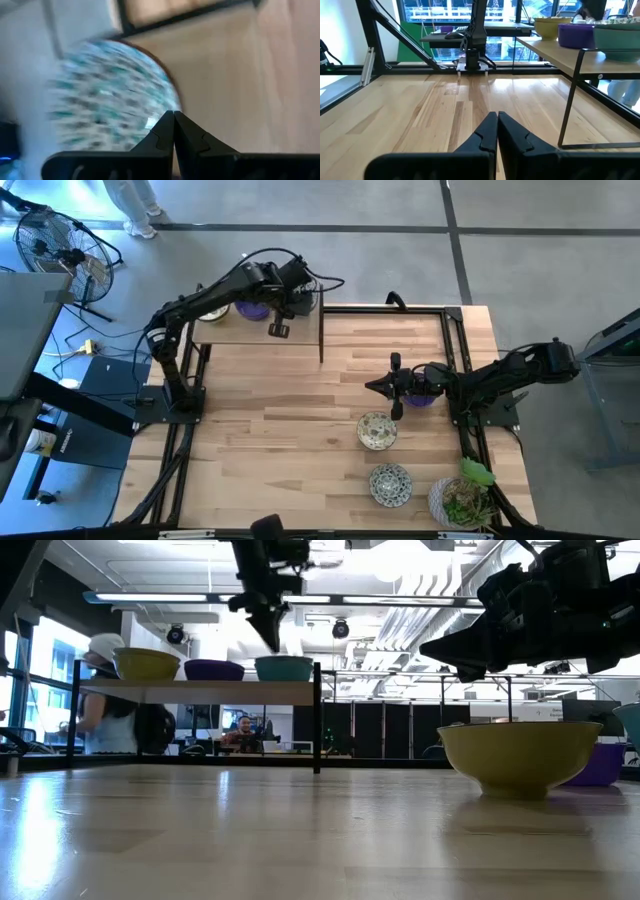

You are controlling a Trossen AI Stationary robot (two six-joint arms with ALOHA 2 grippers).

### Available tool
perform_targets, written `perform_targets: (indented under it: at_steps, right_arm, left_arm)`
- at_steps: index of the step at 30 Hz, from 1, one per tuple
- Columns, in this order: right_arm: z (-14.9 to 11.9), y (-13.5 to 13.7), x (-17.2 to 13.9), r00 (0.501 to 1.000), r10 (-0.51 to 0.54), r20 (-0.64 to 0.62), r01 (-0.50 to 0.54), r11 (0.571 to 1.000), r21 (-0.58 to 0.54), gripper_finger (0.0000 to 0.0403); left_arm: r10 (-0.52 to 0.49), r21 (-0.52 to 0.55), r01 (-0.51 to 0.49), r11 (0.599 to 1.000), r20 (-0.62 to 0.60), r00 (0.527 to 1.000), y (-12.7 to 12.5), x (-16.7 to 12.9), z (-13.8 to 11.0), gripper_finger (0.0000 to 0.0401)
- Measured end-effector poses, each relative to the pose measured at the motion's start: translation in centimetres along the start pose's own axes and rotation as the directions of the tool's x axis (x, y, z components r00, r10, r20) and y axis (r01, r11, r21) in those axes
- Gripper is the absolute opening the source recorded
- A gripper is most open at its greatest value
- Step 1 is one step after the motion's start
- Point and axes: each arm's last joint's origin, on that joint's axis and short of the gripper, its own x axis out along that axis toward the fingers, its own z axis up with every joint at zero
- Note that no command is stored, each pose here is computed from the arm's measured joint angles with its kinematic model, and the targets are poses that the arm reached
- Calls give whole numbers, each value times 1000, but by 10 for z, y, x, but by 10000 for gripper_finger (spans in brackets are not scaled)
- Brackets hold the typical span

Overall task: Pick & Place Mini bowls
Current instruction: Stack the top blue and white patterned bowl on the blue and white patterned bowl on the shelf, then stack the blue bowl on the stacked blue bowl on the shelf

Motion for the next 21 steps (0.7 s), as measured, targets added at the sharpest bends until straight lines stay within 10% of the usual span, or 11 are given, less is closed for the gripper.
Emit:
perform_targets:
  at_steps: [12,21]
  right_arm:
    - [0,0,0,1000,-2,0,2,1000,0,1]
    - [0,0,0,1000,-2,1,2,1000,0,2]
  left_arm:
    - [200,-108,-181,978,202,959,35,4,-5,1]
    - [284,-155,-242,958,370,885,1,17,-18,1]
